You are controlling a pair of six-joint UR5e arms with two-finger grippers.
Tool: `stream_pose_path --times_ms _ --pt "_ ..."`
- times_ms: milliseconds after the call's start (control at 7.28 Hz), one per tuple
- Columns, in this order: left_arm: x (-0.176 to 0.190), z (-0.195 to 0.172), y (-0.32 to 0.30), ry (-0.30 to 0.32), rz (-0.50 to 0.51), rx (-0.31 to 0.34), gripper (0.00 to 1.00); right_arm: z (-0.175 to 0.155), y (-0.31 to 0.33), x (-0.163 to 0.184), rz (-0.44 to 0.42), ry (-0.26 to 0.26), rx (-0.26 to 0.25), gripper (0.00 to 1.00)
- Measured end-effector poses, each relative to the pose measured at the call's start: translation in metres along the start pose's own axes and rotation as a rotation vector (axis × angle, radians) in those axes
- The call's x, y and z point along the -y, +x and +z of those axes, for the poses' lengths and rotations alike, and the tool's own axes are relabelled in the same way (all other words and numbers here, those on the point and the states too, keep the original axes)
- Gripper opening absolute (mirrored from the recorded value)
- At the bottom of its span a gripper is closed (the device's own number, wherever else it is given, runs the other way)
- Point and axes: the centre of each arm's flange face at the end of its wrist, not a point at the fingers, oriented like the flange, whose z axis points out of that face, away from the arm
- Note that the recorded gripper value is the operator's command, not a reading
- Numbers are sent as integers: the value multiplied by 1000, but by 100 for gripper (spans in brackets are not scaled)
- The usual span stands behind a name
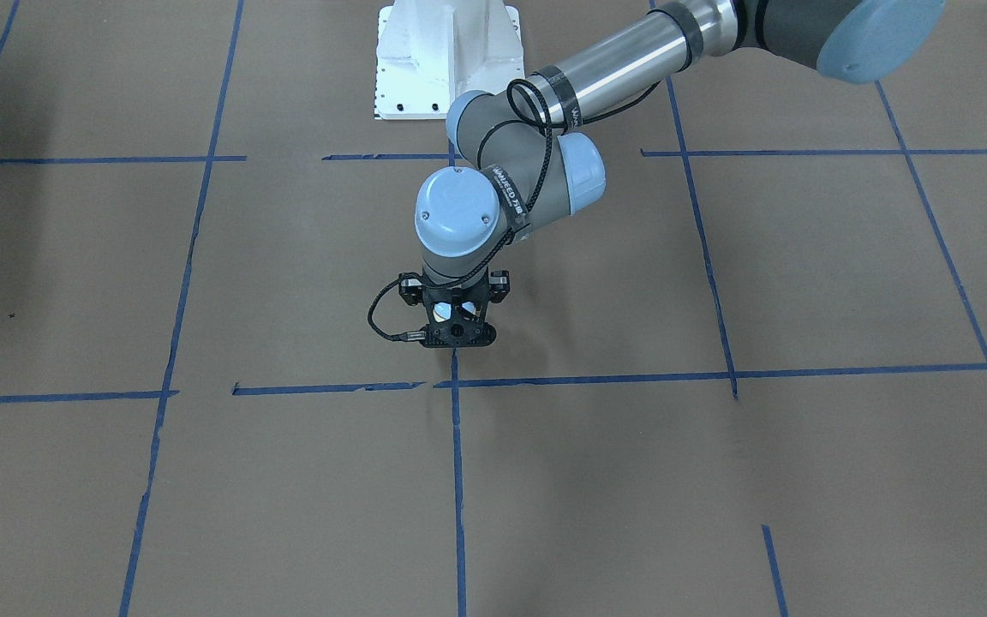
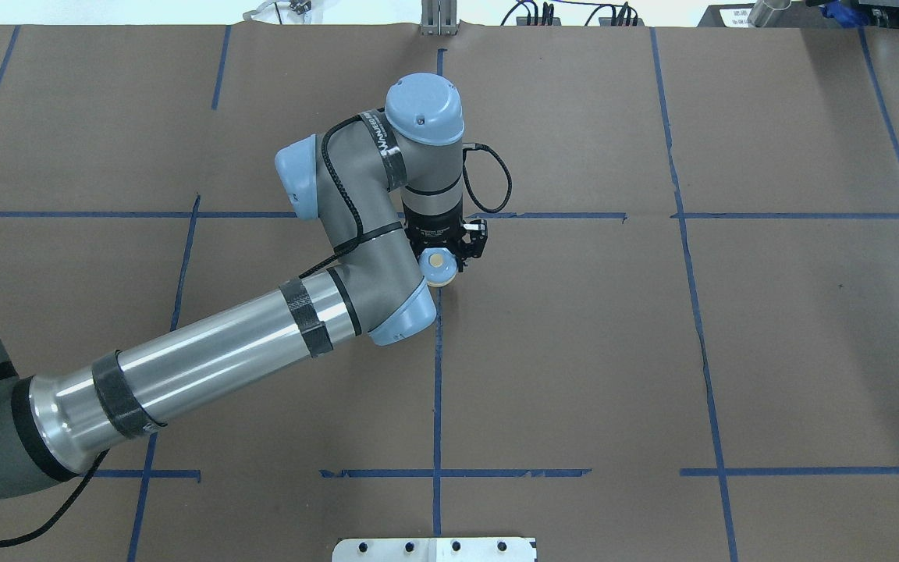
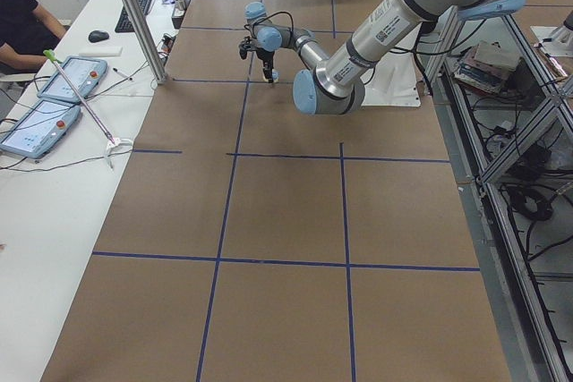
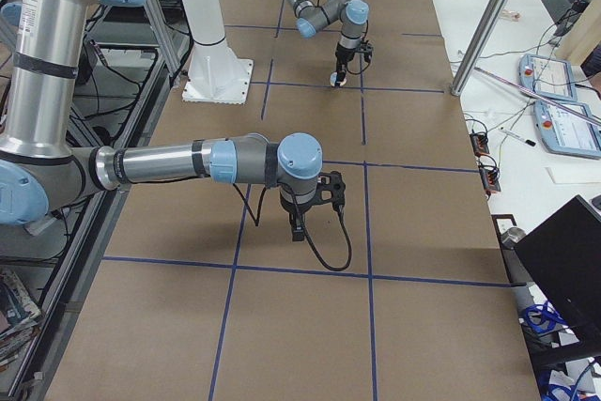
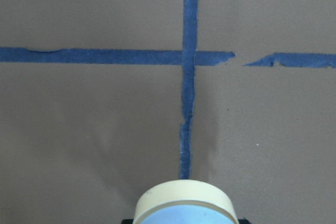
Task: Place and press bell with both arms
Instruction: 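Lower the bell onto the grid crossing and open the left gripper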
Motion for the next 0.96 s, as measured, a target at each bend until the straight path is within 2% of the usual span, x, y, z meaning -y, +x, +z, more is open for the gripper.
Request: stream_pose_path --times_ms 137,275,687,962 --pt "-1 3 0 3 1 5 89 0 0 0 -1 1 1 100" --pt "0 3 0 17 3 9 100 0 -1 0 -2 2 3 100" --pt "5 2 1 58 17 0 100 -2 -4 1 -6 7 21 100" --pt "13 -30 1 101 8 -48 100 -4 -8 2 -12 12 22 100"
